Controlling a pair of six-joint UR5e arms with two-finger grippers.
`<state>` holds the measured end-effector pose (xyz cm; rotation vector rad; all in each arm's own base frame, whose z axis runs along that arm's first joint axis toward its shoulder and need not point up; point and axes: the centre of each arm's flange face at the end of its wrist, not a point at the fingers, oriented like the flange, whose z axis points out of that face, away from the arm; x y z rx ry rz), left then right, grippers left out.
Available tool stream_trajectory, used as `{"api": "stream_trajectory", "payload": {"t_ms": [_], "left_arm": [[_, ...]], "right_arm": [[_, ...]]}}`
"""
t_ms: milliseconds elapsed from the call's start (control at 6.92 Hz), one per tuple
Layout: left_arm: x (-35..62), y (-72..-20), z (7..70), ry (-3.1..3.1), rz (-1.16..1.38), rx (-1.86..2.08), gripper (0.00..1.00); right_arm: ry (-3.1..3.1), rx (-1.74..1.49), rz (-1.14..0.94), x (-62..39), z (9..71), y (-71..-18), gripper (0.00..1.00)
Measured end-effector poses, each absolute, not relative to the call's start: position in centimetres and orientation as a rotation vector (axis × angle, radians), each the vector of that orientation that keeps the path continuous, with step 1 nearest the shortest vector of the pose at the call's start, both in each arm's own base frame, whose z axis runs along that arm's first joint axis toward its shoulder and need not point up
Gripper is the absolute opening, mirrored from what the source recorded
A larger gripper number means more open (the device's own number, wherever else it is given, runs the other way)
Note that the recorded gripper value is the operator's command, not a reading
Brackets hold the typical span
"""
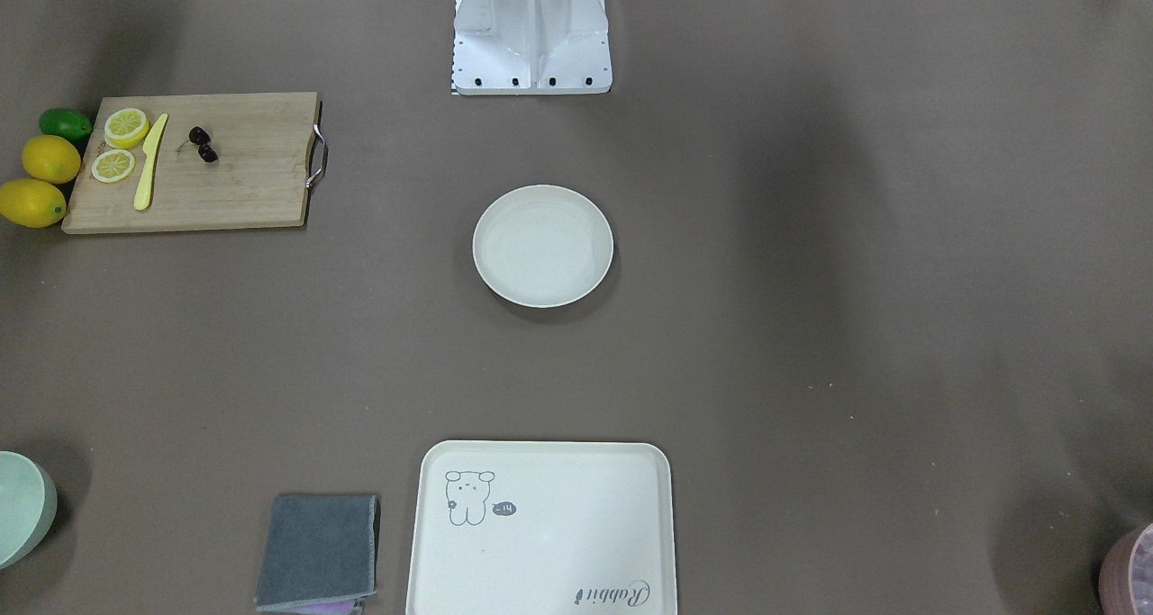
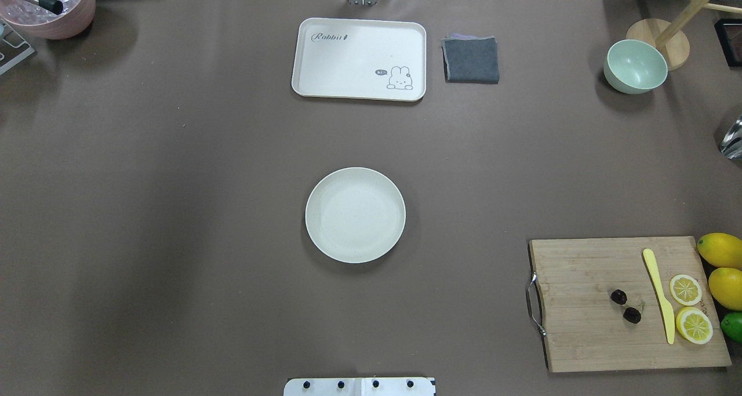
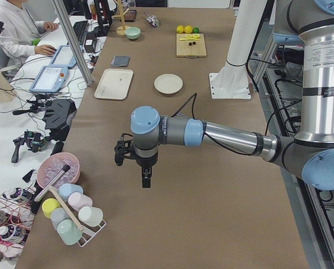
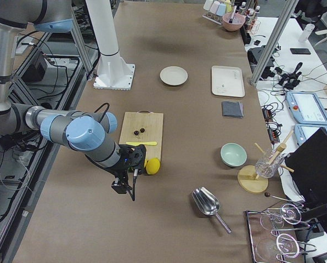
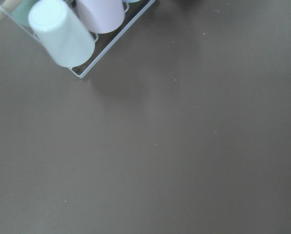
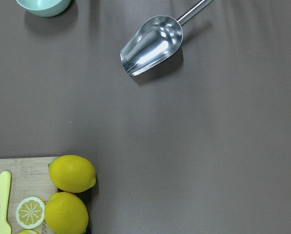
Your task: Place red cherry on plate
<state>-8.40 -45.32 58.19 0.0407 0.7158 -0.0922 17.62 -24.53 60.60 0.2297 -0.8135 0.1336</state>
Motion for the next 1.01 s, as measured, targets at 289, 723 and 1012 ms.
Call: {"api": "stream_trajectory", "payload": {"t_ms": [289,723,1012], "left_arm": [[-10.4,-44.1,60.9,0.719,-0.087,0.038,0.99],[-12.0,-43.5,62.1,0.719,-0.102,0.039,0.99],[-12.0,-43.5,62.1,0.721,-0.104,0.039,0.99]], "right_arm": [[-0.807,0.229,0.087,17.1,60.2,-26.6,1.00],[-0.748,0.228,-0.019,14.2,56.1,-35.0,1.00],[-0.722,0.209,-0.028,8.6,50.9,-38.8,1.00]]}}
